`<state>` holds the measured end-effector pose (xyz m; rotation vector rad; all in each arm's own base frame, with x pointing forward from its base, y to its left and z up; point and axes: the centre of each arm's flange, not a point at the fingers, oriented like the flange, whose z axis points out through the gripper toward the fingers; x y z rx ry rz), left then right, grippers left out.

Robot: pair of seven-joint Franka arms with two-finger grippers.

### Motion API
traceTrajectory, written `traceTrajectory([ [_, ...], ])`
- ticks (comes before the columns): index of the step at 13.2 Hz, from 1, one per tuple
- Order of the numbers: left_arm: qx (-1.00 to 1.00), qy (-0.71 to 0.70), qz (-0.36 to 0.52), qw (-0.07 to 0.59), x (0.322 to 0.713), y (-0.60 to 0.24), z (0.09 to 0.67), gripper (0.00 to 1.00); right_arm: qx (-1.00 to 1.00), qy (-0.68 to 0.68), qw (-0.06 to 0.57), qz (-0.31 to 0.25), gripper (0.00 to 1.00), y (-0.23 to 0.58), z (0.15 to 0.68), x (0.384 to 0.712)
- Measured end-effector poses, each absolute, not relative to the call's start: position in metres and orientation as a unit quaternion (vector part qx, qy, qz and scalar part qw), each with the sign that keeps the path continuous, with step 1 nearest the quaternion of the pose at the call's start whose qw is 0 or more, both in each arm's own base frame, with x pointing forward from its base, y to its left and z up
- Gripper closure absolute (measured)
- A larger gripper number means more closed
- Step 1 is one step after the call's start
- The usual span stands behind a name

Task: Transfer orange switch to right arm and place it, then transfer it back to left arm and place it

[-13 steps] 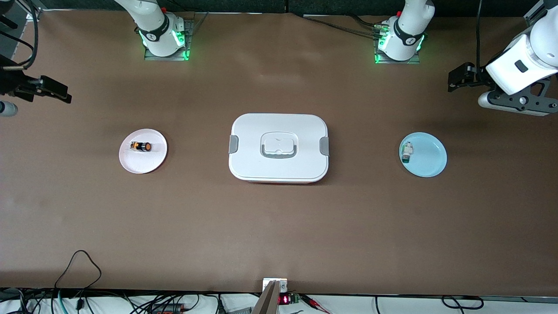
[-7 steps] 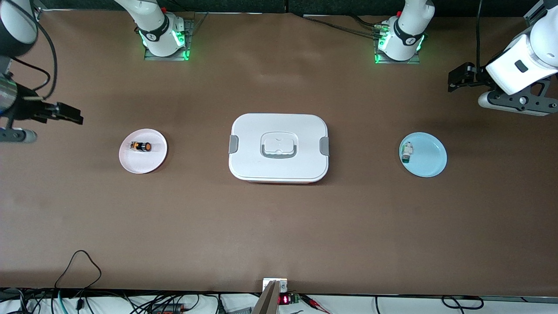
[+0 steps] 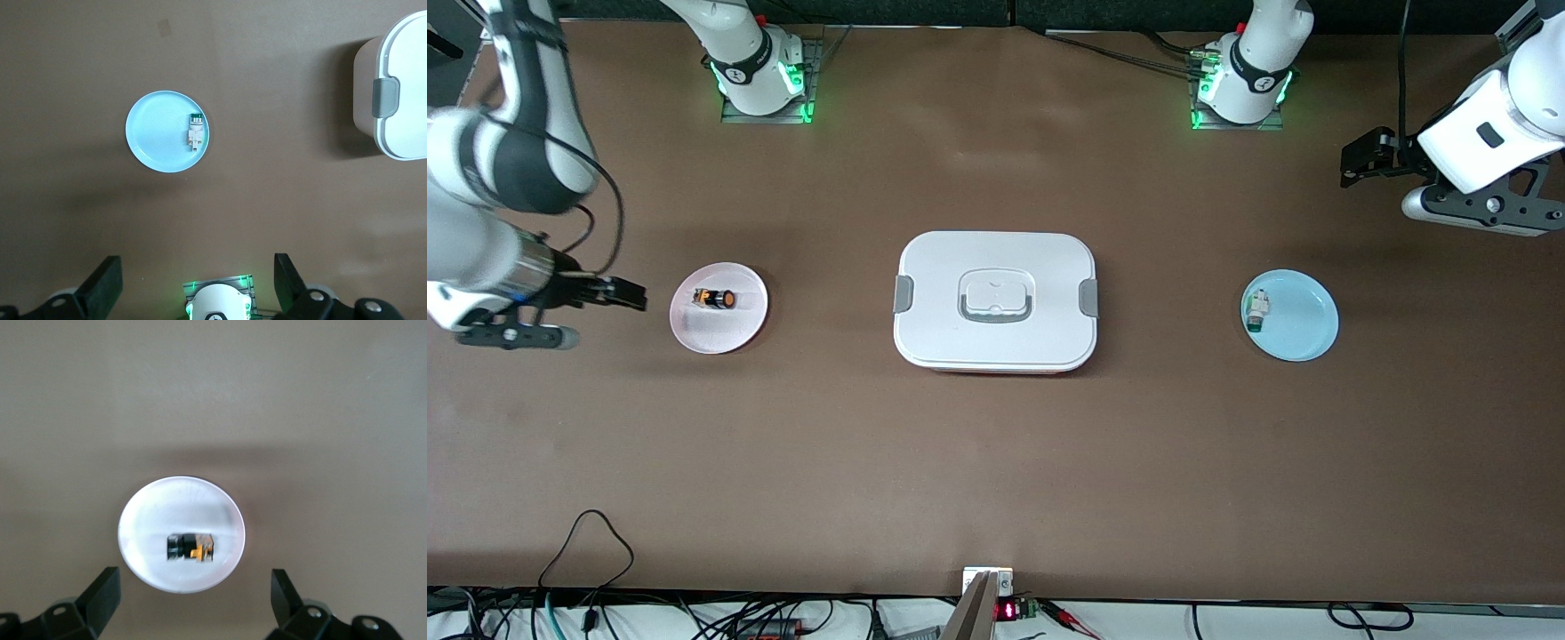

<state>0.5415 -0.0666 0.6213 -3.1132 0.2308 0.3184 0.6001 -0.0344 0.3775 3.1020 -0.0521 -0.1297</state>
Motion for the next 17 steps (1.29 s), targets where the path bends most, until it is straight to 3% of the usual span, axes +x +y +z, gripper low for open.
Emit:
traceTrajectory([
  [5, -0.992, 0.073, 0.101, 0.002, 0.541, -0.067, 0.621, 0.00, 0.999, -0.029, 0.016, -0.041, 0.00, -0.021, 0.315, 0.572],
  [17, -0.992, 0.073, 0.101, 0.002, 0.541, -0.067, 0.621, 0.00, 0.994, -0.021, 0.008, -0.107, 0.00, -0.003, 0.209, 0.550],
])
